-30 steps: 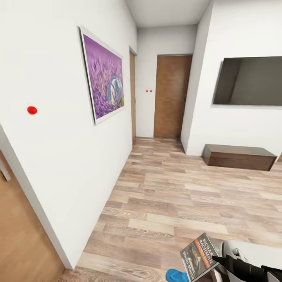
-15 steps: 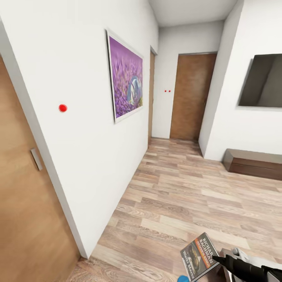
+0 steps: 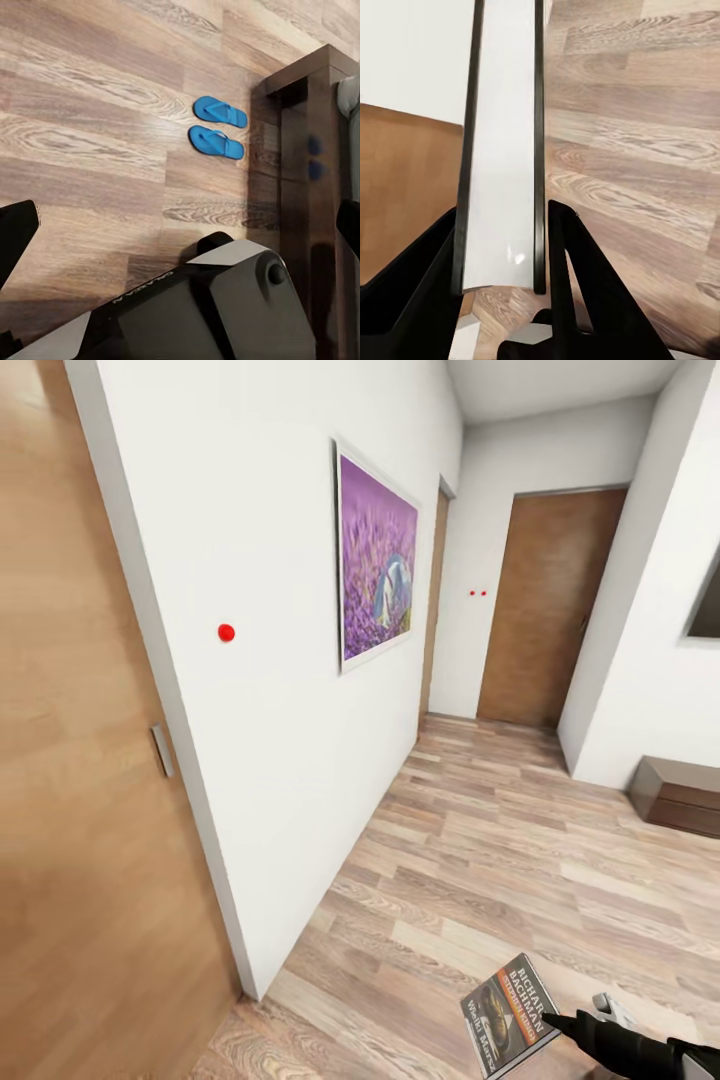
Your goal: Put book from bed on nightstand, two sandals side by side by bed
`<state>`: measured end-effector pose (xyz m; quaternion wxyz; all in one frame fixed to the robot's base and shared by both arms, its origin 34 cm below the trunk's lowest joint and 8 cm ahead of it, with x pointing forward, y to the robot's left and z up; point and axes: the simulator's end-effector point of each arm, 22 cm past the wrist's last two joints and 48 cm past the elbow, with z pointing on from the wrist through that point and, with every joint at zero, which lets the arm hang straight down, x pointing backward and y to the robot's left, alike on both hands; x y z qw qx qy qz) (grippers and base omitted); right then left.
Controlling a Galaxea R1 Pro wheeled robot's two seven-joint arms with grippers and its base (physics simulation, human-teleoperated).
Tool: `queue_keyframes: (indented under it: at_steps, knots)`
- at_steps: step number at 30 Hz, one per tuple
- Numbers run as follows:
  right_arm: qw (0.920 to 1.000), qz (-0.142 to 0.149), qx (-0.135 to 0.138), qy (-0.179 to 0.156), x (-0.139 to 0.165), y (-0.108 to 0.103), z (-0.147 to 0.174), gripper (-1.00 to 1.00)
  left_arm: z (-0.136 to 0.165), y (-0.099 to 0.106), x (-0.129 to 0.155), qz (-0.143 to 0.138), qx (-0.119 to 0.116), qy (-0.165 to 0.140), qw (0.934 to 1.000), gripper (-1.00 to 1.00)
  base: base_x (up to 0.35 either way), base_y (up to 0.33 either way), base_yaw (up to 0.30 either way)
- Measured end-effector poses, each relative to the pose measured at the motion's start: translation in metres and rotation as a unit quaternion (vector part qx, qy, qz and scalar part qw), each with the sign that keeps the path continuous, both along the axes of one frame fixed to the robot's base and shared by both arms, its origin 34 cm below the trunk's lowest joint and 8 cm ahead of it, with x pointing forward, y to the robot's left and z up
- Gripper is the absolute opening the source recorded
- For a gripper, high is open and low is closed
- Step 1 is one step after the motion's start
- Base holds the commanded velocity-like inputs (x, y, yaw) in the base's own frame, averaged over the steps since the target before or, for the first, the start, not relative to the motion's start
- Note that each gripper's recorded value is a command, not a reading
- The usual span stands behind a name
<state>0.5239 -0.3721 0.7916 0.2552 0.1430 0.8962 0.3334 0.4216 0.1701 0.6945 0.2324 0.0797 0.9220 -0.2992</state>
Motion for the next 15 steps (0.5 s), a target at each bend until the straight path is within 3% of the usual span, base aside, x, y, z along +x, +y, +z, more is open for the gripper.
queue_keyframes:
  at_steps: [5, 15]
  knots:
    - [1.0, 0.0, 0.0, 0.0, -0.0004, 0.0002, -0.0001, -1.0, -0.0001, -0.0001, -0.0004, 0.0, 0.0, 0.0, 1.0, 1.0, 0.057, 0.019, 0.193]
    - [1.0, 0.001, 0.0, 0.0, -0.0007, 0.0007, -0.0002, -1.0, 0.0002, -0.0002, -0.0002, -0.001, 0.0, 0.0, 1.0, 1.0, 0.233, 0.13, 0.016]
